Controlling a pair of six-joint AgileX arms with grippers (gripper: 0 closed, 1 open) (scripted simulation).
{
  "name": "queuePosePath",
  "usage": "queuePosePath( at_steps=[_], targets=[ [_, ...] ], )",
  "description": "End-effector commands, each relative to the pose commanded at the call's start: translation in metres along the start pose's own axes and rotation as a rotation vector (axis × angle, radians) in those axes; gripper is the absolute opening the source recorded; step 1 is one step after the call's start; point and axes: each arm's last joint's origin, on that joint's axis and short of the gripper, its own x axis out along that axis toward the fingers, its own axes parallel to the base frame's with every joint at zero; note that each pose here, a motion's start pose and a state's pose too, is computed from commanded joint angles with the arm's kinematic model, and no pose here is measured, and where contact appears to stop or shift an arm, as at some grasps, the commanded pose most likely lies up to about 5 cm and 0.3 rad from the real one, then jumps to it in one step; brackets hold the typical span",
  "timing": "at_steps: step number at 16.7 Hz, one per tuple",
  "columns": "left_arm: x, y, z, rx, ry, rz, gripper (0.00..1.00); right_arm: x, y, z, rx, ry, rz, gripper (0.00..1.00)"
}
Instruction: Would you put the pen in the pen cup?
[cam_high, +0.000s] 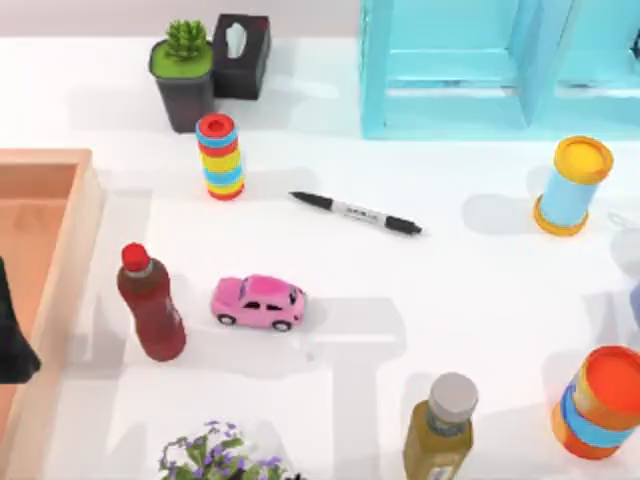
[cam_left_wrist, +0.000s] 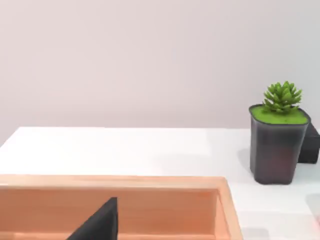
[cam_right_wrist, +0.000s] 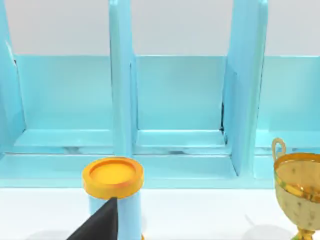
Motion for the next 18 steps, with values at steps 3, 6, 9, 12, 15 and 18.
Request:
queuePosePath(
  at_steps=[3, 6, 9, 12, 15, 18],
  targets=[
    [0.000, 0.000, 0.000, 0.000, 0.000, 0.000, 1.00, 0.000, 0.000, 0.002, -0.001, 0.004, 0.003, 1.00],
    [0.000, 0.000, 0.000, 0.000, 0.000, 0.000, 1.00, 0.000, 0.003, 0.020, -0.016, 0.041, 0.025, 1.00],
    [0.000, 0.000, 0.000, 0.000, 0.000, 0.000, 1.00, 0.004, 0.007, 0.054, -0.050, 0.116, 0.061, 1.00],
    [0.000, 0.000, 0.000, 0.000, 0.000, 0.000, 1.00, 0.019, 0.014, 0.100, -0.104, 0.222, 0.106, 1.00],
    [0.000, 0.000, 0.000, 0.000, 0.000, 0.000, 1.00, 0.049, 0.026, 0.148, -0.179, 0.351, 0.163, 1.00],
    [0.000, 0.000, 0.000, 0.000, 0.000, 0.000, 1.00, 0.095, 0.048, 0.189, -0.274, 0.496, 0.234, 1.00]
  ],
)
